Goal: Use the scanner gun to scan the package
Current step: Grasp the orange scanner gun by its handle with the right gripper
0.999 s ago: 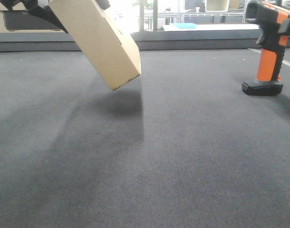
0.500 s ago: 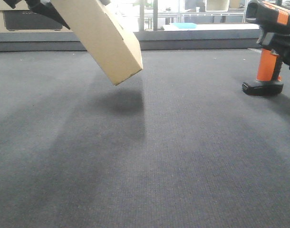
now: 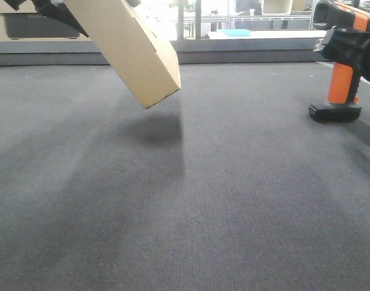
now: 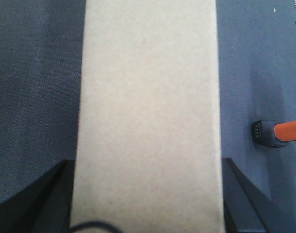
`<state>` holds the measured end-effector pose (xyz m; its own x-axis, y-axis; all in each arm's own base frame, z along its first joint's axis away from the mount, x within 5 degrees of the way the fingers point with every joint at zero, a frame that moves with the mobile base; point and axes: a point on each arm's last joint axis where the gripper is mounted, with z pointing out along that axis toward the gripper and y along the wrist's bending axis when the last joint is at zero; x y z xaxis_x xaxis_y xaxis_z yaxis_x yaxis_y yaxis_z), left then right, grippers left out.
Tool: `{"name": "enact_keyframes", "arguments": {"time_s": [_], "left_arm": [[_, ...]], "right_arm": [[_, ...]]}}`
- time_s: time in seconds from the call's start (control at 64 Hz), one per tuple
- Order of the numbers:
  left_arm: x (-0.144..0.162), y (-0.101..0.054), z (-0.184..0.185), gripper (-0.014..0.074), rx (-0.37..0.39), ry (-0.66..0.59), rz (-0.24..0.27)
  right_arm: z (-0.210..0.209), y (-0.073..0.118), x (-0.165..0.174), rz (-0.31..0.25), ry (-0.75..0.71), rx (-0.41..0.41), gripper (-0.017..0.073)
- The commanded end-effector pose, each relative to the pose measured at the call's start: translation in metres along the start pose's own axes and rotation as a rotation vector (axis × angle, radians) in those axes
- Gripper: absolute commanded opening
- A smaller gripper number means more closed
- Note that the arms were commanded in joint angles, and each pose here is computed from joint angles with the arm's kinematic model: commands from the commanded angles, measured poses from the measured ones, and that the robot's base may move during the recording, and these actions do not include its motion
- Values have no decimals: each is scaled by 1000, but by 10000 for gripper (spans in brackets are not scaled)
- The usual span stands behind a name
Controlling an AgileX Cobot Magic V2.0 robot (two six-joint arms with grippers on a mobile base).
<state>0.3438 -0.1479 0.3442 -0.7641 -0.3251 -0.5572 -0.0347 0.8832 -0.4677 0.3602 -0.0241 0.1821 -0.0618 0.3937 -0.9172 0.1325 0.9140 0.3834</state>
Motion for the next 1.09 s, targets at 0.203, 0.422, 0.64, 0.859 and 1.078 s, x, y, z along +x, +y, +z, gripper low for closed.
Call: {"name": "enact_keyframes", "arguments": {"time_s": [0.203, 0.422, 0.64, 0.859, 1.078], "left_arm": [[-2, -4, -3, -111, 23, -30, 8], [-2, -4, -3, -111, 23, -30, 8], [-2, -4, -3, -111, 23, -30, 8], [-2, -4, -3, -111, 23, -30, 8], [-2, -4, -3, -111, 23, -30, 8]], "right_arm": [[21, -3, 5, 7, -19, 3, 568], [25, -4, 1, 32, -43, 24, 568], [25, -4, 1, 39, -44, 32, 568], [25, -6, 0, 39, -46, 35, 568], [25, -6, 0, 29, -47, 35, 320]]}}
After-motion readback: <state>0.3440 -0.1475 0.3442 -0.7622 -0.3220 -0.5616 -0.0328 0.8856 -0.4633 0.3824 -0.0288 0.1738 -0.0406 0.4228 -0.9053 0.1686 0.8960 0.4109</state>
